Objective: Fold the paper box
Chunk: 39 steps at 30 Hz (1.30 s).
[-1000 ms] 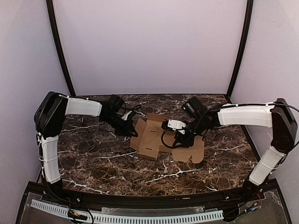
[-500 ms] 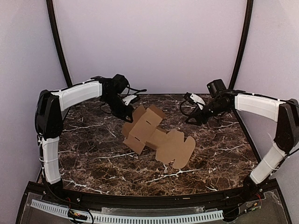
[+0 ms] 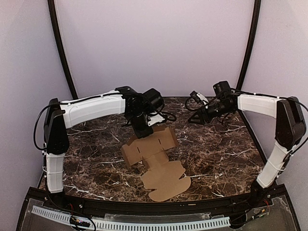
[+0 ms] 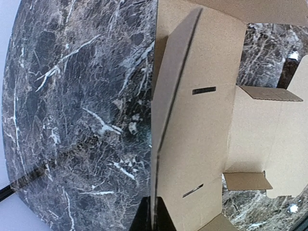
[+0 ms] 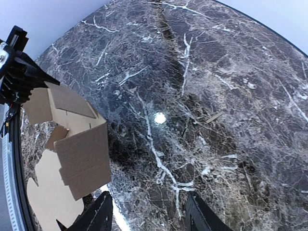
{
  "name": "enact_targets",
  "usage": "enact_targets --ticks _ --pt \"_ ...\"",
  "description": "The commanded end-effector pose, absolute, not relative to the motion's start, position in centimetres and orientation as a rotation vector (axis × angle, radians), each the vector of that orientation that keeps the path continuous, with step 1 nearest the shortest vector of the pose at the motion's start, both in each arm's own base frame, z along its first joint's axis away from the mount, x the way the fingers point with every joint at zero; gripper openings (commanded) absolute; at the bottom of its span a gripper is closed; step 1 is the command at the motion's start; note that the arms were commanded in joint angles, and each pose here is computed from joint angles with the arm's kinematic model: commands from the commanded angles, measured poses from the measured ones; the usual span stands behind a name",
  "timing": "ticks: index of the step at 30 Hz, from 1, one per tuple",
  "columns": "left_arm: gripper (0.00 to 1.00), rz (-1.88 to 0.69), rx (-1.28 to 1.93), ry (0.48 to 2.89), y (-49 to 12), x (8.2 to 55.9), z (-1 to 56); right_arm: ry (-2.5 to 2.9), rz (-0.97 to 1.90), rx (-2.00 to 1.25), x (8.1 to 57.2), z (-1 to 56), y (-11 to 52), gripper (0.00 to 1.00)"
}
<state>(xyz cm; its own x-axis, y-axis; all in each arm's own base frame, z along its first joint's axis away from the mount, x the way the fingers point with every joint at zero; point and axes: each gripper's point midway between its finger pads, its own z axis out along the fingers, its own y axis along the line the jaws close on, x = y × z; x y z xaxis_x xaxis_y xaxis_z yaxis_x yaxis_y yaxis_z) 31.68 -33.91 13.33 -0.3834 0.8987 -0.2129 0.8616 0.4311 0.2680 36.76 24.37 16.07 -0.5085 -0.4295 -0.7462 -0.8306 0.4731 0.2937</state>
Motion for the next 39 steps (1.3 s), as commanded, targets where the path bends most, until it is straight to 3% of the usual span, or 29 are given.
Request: enact_targets --ticks 1,9,17,24,31,39 --pt "0.01 0.365 1.502 2.238 -32.7 32.6 15.7 2.151 1.128 -1.048 34.4 14.0 25.8 0.51" --pt "0.02 0.297 1.442 2.084 -34.8 32.4 19.0 2.134 1.249 -1.157 31.9 11.8 28.2 0.51" --pt "0.08 0.231 1.444 2.070 -35.1 31.4 18.4 2.061 1.371 -1.298 29.7 11.0 32.4 0.51" --pt "0.01 0.193 1.440 2.086 -35.1 30.9 17.2 2.068 1.402 -1.314 29.2 11.1 33.0 0.51" --pt "0.01 0.113 1.460 2.025 -35.0 29.6 16.5 2.009 1.268 -1.344 29.7 14.6 30.9 0.52" --pt "0.01 0.185 1.495 1.792 -36.3 27.6 17.1 1.863 0.942 -1.405 30.4 18.4 30.4 0.52"
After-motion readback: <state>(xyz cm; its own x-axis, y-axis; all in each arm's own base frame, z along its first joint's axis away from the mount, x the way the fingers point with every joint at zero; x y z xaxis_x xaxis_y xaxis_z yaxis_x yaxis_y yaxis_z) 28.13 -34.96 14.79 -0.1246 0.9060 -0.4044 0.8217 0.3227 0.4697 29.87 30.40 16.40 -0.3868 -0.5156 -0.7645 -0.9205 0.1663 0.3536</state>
